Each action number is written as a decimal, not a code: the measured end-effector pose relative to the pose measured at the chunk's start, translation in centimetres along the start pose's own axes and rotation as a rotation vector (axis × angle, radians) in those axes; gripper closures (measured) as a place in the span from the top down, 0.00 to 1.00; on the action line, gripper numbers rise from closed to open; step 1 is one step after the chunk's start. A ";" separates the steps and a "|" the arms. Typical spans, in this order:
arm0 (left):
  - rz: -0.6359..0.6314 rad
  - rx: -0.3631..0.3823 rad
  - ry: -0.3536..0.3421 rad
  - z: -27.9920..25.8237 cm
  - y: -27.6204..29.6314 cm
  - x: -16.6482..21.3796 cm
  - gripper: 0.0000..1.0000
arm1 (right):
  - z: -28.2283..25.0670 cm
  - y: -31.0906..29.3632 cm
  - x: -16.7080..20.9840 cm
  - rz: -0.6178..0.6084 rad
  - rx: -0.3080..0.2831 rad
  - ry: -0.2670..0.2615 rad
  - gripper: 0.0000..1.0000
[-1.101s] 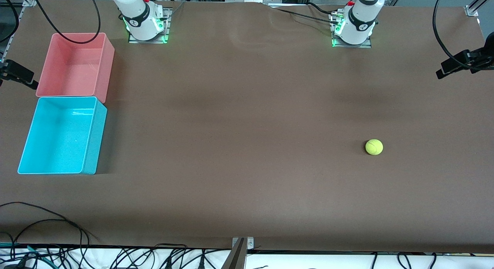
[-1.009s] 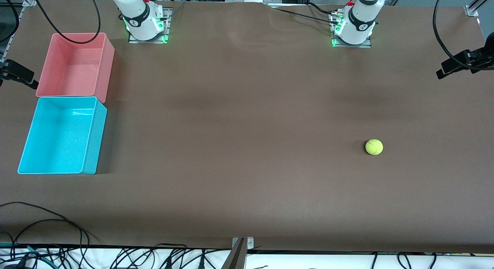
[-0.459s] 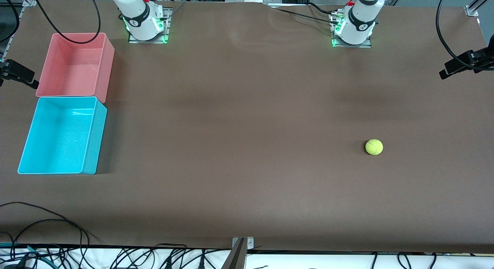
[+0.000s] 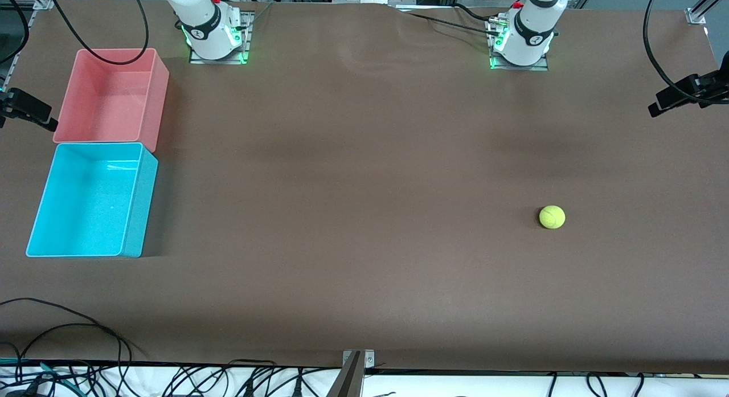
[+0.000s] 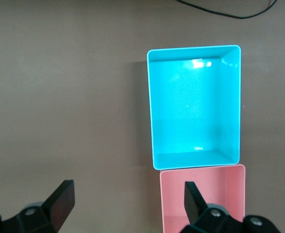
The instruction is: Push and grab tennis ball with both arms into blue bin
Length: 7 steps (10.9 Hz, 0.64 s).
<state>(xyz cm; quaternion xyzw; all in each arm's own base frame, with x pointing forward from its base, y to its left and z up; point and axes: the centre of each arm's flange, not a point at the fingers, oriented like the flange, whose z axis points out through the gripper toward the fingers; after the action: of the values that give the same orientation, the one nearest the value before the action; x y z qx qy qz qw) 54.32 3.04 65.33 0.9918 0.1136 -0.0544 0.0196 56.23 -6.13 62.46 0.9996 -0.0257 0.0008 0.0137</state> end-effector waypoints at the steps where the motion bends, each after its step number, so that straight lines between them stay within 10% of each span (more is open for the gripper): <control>1: 0.000 0.000 0.000 0.0 0.0 0.0 1.00 | 0.0 0.0 0.0 0.000 0.000 0.000 1.00; 7: -0.003 0.000 0.000 0.0 -0.2 0.0 1.00 | 0.1 -0.2 0.0 -0.004 0.001 -0.003 1.00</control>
<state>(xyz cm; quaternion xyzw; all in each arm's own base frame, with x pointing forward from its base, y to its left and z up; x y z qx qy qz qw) 54.31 3.22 65.32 0.9916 0.1152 -0.0545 0.0196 56.28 -5.88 62.37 0.9996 -0.0236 -0.0006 0.0132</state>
